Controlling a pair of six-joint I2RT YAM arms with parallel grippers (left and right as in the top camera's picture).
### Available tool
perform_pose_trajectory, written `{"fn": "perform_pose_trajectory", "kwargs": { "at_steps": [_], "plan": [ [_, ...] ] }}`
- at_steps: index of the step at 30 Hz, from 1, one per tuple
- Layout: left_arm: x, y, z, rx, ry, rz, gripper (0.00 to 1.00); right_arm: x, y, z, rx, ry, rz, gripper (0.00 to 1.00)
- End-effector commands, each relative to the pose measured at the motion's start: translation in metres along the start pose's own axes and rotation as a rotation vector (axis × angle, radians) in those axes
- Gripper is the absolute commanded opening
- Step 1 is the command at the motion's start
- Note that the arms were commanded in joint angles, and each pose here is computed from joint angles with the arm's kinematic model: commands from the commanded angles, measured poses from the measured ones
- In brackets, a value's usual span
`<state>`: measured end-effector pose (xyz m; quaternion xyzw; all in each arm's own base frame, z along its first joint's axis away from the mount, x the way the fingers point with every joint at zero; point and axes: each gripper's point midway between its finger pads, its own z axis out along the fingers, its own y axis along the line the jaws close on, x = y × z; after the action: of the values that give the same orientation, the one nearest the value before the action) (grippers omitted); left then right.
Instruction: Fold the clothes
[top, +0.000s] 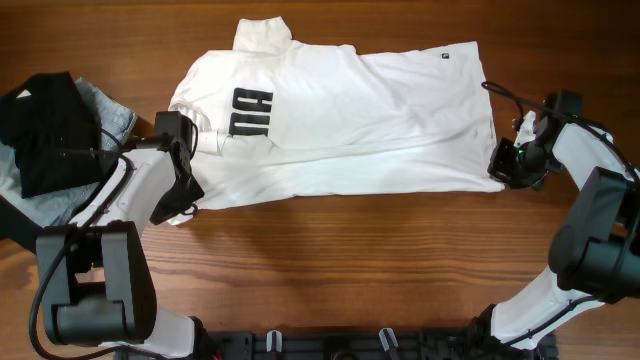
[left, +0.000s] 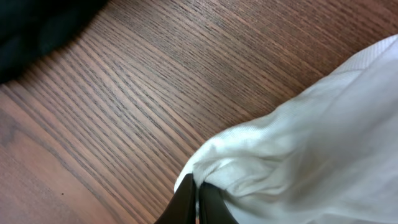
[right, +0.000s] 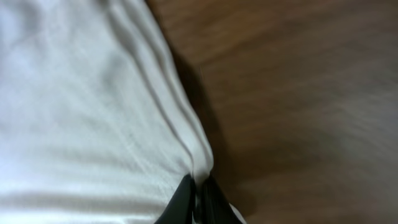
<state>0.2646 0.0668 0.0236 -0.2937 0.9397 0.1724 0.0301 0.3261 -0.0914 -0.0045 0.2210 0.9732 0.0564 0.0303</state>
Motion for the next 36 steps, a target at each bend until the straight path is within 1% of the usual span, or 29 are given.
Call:
{"fn": "perform_pose_trajectory", "kwargs": {
  "at_steps": [1, 6, 11, 14, 15, 16, 18, 19, 20, 21, 22, 23, 24, 26, 29, 30, 31, 32, 33, 34, 36],
  "plan": [
    [0.005, 0.002, 0.002, -0.001, 0.021, -0.017, 0.04, 0.009, -0.082, -0.005, 0.369, 0.001, 0.220, 0.04],
    [0.015, 0.003, 0.001, 0.002, 0.068, -0.004, 0.04, -0.002, -0.100, -0.013, 0.359, -0.032, 0.290, 0.04],
    [0.022, 0.008, 0.001, -0.016, 0.097, 0.011, 0.04, -0.003, -0.100, -0.013, 0.356, -0.037, 0.291, 0.04],
    [0.019, 0.005, 0.001, -0.002, 0.082, 0.003, 0.04, -0.003, -0.099, -0.013, 0.351, -0.038, 0.292, 0.04],
    [0.022, -0.002, 0.001, 0.036, 0.101, 0.016, 0.04, -0.004, -0.096, -0.012, 0.331, -0.036, 0.292, 0.04],
    [0.027, -0.012, -0.001, 0.097, 0.132, 0.060, 0.04, -0.004, -0.095, -0.011, 0.322, -0.038, 0.292, 0.04],
    [0.042, -0.034, -0.007, 0.242, 0.205, 0.160, 0.04, -0.005, -0.094, -0.011, 0.315, -0.041, 0.293, 0.04],
    [0.047, -0.041, -0.010, 0.292, 0.226, 0.193, 0.04, -0.006, -0.093, -0.011, 0.312, -0.043, 0.292, 0.04],
    [0.056, -0.054, -0.017, 0.386, 0.263, 0.252, 0.05, -0.006, -0.092, -0.010, 0.305, -0.042, 0.293, 0.04],
    [0.060, -0.061, -0.021, 0.440, 0.281, 0.277, 0.13, -0.006, -0.092, -0.010, 0.305, -0.042, 0.293, 0.04],
    [0.060, -0.062, -0.022, 0.446, 0.282, 0.278, 0.29, -0.006, -0.092, -0.010, 0.304, -0.042, 0.293, 0.04],
    [0.059, -0.062, -0.022, 0.448, 0.276, 0.277, 0.39, -0.006, -0.091, -0.010, 0.300, -0.041, 0.293, 0.04],
    [0.056, -0.064, -0.022, 0.453, 0.265, 0.276, 0.43, -0.006, -0.091, -0.010, 0.300, -0.041, 0.293, 0.04],
    [0.053, -0.066, -0.021, 0.459, 0.251, 0.274, 0.46, -0.006, -0.091, -0.010, 0.297, -0.041, 0.292, 0.04],
    [0.053, -0.067, -0.021, 0.461, 0.248, 0.274, 0.44, -0.006, -0.089, -0.009, 0.285, -0.039, 0.292, 0.04],
    [0.054, -0.066, -0.020, 0.460, 0.251, 0.274, 0.40, -0.006, -0.088, -0.009, 0.281, -0.039, 0.293, 0.04],
    [0.057, -0.065, -0.018, 0.456, 0.259, 0.274, 0.32, -0.006, -0.088, -0.009, 0.282, -0.039, 0.293, 0.04],
    [0.064, -0.062, -0.014, 0.445, 0.281, 0.265, 0.16, -0.006, -0.088, -0.009, 0.282, -0.039, 0.293, 0.04],
    [0.069, -0.060, -0.011, 0.439, 0.293, 0.267, 0.10, -0.006, -0.088, -0.009, 0.282, -0.039, 0.293, 0.04],
    [0.073, -0.058, -0.008, 0.431, 0.300, 0.268, 0.06, -0.006, -0.088, -0.009, 0.281, -0.039, 0.293, 0.04],
    [0.074, -0.056, -0.007, 0.421, 0.303, 0.268, 0.04, -0.006, -0.088, -0.009, 0.279, -0.039, 0.293, 0.04]
  ]
}}
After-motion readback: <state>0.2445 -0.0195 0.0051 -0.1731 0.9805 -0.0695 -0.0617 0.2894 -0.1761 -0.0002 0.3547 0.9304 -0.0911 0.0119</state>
